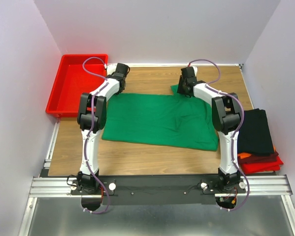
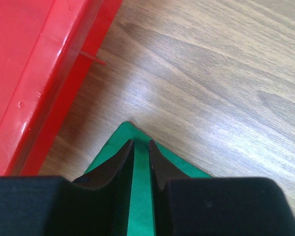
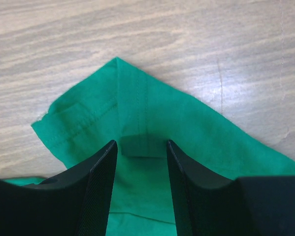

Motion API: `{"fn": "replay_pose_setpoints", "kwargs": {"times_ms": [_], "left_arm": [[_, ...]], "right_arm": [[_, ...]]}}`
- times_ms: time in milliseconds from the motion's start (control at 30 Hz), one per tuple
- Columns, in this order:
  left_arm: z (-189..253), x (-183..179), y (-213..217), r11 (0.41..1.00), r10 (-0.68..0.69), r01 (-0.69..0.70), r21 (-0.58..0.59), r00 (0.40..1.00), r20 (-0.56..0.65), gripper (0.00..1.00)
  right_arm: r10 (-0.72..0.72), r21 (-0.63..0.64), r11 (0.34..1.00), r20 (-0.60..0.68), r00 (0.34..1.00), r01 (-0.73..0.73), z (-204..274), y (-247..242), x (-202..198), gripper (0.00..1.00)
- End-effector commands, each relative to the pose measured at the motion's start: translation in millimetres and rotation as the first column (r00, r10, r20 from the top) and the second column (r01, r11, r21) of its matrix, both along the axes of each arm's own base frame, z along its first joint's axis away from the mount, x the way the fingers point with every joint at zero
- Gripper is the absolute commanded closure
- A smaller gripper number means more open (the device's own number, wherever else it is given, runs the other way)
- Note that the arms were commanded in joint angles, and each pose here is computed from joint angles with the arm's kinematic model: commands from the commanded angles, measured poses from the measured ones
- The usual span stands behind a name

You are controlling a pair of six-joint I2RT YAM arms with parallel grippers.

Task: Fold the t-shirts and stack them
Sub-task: Fold the tshirt

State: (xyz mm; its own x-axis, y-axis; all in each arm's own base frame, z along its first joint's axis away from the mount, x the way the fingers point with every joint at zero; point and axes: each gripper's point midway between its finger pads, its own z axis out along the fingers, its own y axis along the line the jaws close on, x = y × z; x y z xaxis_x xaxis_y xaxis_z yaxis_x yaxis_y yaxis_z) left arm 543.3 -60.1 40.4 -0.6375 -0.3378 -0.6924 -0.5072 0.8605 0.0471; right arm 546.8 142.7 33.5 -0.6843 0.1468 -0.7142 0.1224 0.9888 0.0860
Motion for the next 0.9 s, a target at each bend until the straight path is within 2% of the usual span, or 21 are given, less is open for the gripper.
{"fn": "replay_pose_setpoints", "kwargs": {"times_ms": [0, 367, 667, 867], "left_arm": [[-8, 0, 8, 1.0, 0.014, -0.014, 0.028, 1.0, -0.007, 0.75], [-7, 1, 9, 1.0, 0.004, -0.004, 0.026, 1.0, -0.006, 0.75], [-7, 2, 12, 1.0, 0.007, -0.006, 0.023, 1.0, -0.007, 0.75], [-3, 3, 14, 1.0, 0.014, -0.014, 0.021, 1.0, 0.004, 0.75]], "right_arm": [[-0.008, -0.006, 1.0, 0.0, 1.0, 0.008, -9, 0, 9, 0.48], [-0.019, -0.027, 0.999, -0.02, 1.0, 0.018, -18, -2, 10, 0.56], [-0.07, -0.046, 0.996, 0.009, 0.998, 0.07, -2, -12, 11, 0.82], [-0.087, -0.028, 0.996, 0.045, 0.995, 0.088, 20, -12, 12, 0.91]]}}
